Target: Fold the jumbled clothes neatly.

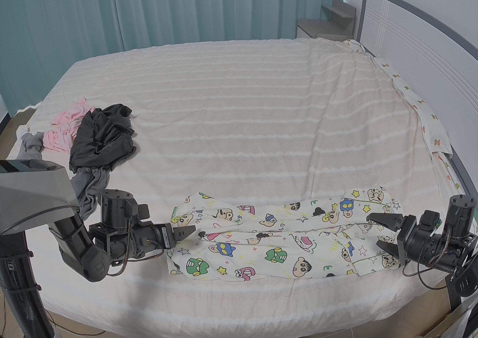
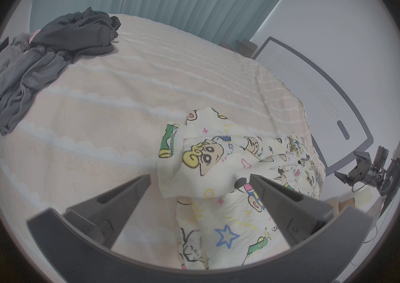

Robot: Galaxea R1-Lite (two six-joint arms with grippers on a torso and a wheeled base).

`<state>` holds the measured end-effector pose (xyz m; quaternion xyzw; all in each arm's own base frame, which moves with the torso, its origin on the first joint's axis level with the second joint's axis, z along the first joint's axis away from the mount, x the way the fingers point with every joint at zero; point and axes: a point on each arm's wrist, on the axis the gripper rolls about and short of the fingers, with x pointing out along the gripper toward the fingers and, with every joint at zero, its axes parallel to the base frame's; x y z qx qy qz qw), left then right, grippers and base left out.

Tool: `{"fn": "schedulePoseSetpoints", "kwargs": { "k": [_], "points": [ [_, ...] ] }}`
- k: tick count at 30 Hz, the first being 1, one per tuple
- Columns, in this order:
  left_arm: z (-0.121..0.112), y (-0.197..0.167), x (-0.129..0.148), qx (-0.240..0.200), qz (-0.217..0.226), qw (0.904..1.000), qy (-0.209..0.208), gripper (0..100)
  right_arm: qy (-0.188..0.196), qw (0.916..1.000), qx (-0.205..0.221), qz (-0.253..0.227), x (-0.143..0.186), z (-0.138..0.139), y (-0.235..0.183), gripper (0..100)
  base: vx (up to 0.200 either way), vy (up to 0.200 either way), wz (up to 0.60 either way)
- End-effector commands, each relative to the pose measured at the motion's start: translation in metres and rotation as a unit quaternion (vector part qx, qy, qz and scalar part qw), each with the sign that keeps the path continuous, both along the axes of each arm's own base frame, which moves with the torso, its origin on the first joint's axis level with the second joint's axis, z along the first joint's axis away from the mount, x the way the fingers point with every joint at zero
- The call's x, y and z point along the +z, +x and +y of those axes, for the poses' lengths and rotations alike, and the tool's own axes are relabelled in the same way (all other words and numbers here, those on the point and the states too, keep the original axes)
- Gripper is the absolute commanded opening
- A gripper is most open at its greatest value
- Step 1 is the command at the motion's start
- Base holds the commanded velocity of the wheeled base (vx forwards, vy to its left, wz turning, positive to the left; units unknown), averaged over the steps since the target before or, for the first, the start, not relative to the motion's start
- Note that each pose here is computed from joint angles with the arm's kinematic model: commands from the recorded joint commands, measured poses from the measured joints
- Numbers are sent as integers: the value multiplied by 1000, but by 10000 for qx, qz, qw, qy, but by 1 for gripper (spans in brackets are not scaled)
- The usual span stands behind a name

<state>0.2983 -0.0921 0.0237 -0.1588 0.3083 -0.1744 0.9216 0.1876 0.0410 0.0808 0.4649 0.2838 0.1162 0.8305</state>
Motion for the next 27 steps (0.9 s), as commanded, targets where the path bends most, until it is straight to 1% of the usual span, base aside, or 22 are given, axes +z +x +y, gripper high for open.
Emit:
{"fn": "schedulePoseSetpoints", "kwargs": {
  "k": [1,3,6,8,10,11,13,18,22,24,25,27],
  "points": [
    [7,7,9,127,-183,9997,-99,100,1,10000,2,-2,0,0,0,100,0,0,0],
    [7,15,17,248,-311,9987,-304,100,1,10000,2,-2,0,0,0,100,0,0,0],
    [2,31,29,443,-431,9954,-728,100,1,10000,2,-2,0,0,0,100,0,0,0],
    [-2,40,32,533,-400,9936,-910,100,1,10000,2,-2,0,0,0,100,0,0,0],
    [-4,44,28,565,-221,9939,-923,100,1,10000,2,-2,0,0,0,100,0,0,0],
    [-7,51,20,583,16,9947,-852,100,1,10000,2,-2,0,0,0,100,0,0,0],
    [-10,56,12,592,185,9948,-812,100,-1,10000,2,6,0,0,1,100,0,0,0],
    [-12,58,0,639,384,9939,-811,100,-2,10000,-6,14,-1,0,1,100,0,0,0],
    [-14,57,-2,638,424,9937,-817,100,-18,10000,-3,63,-3,0,2,100,0,0,0],
    [-16,56,-2,672,472,9924,-912,100,-26,9999,-3,108,-5,0,3,100,0,0,0],
    [-17,56,-2,668,476,9924,-917,0,-26,9999,-3,108,-5,0,3,100,0,0,0],
    [-18,56,-1,671,486,9919,-962,0,-18,10000,-3,63,-4,0,3,100,0,0,0]
  ]
}}
